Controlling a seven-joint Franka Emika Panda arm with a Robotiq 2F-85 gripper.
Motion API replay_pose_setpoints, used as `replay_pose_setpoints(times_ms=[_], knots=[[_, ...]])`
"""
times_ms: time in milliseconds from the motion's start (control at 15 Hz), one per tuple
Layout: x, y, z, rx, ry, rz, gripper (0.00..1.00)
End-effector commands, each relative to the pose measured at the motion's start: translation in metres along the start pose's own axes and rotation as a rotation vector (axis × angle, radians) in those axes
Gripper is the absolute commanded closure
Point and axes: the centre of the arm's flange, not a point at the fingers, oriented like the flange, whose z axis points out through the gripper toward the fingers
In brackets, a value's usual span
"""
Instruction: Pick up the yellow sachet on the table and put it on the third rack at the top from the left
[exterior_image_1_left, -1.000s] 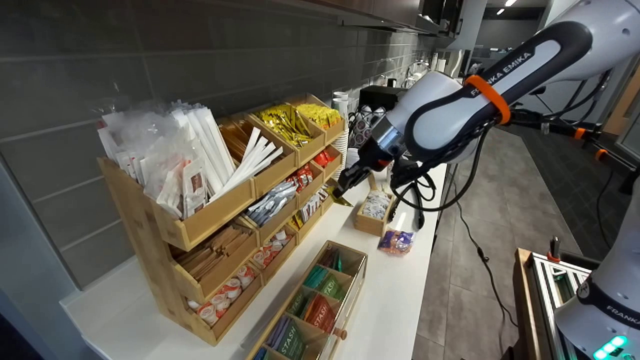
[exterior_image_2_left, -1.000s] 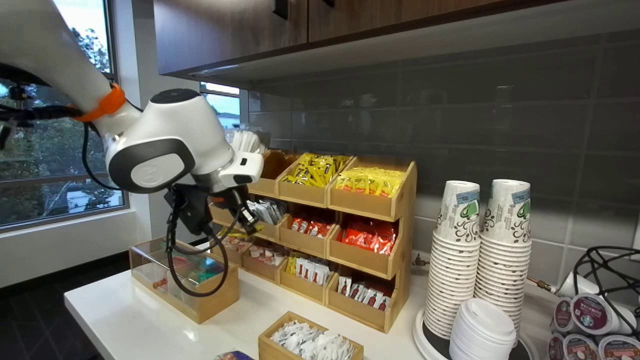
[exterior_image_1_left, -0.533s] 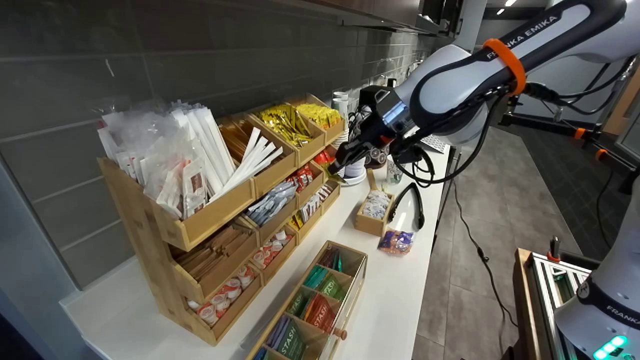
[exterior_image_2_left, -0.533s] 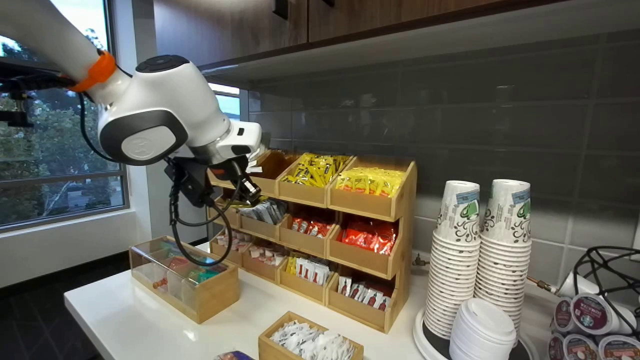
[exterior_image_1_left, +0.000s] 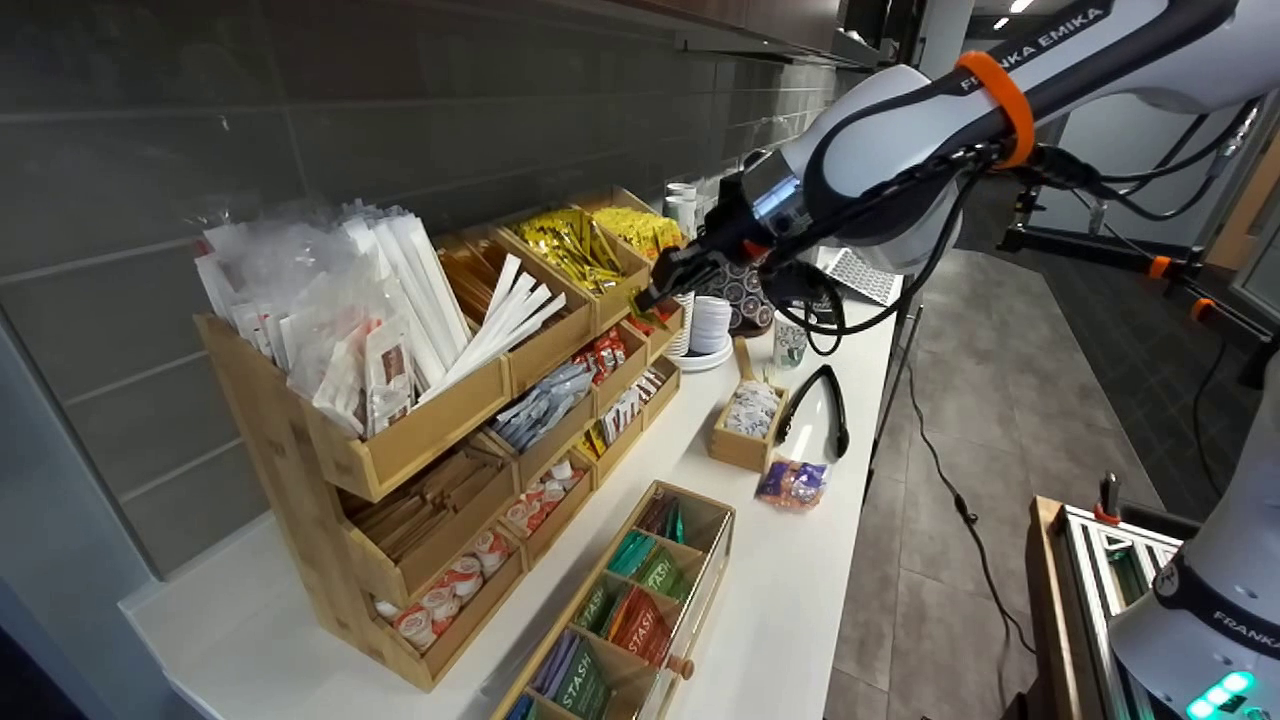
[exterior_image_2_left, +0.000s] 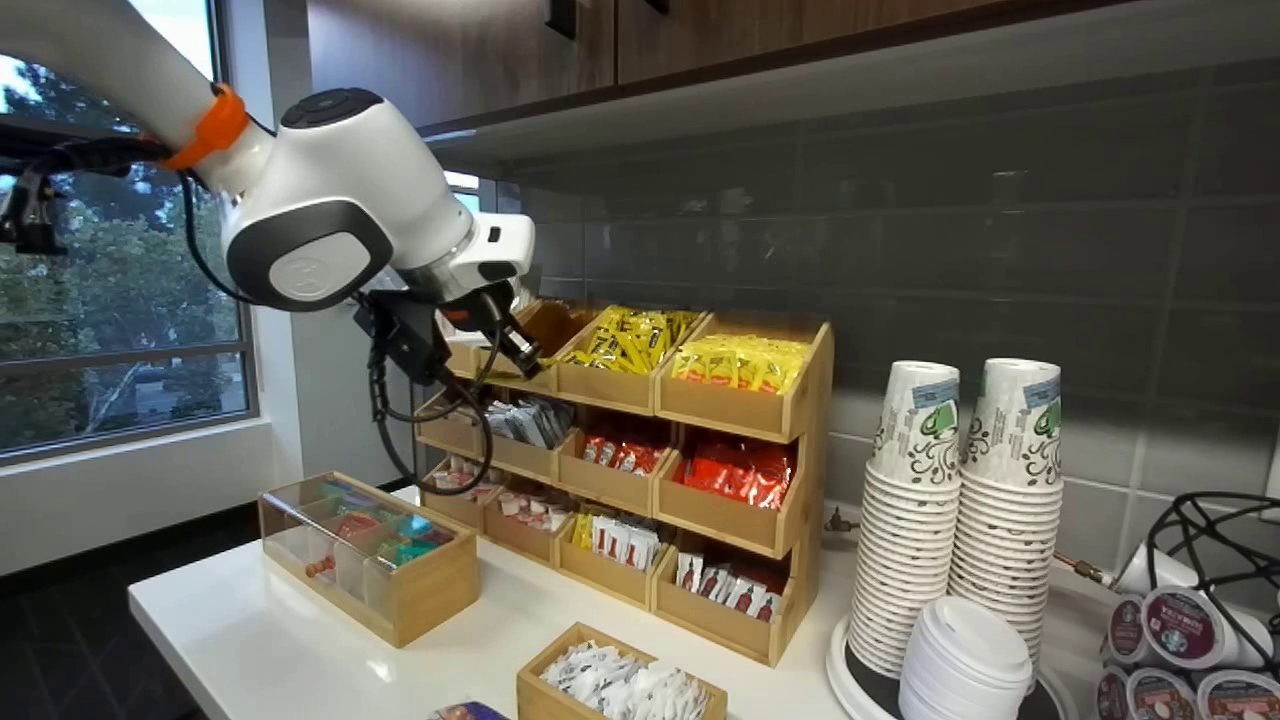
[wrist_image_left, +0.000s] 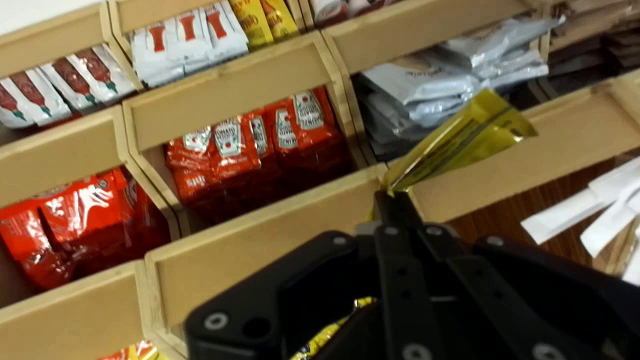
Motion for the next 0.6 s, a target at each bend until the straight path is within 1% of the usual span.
replay_pose_setpoints(times_ms=[0, 267, 533], knots=[[0.031, -0.008, 0.014, 0.016, 0.075, 0.021, 1.0], [0.06, -0.012, 0.021, 0.027, 0.133, 0.032, 1.0], [0.095, -0.008, 0.022, 0.028, 0.21, 0.045, 1.0]])
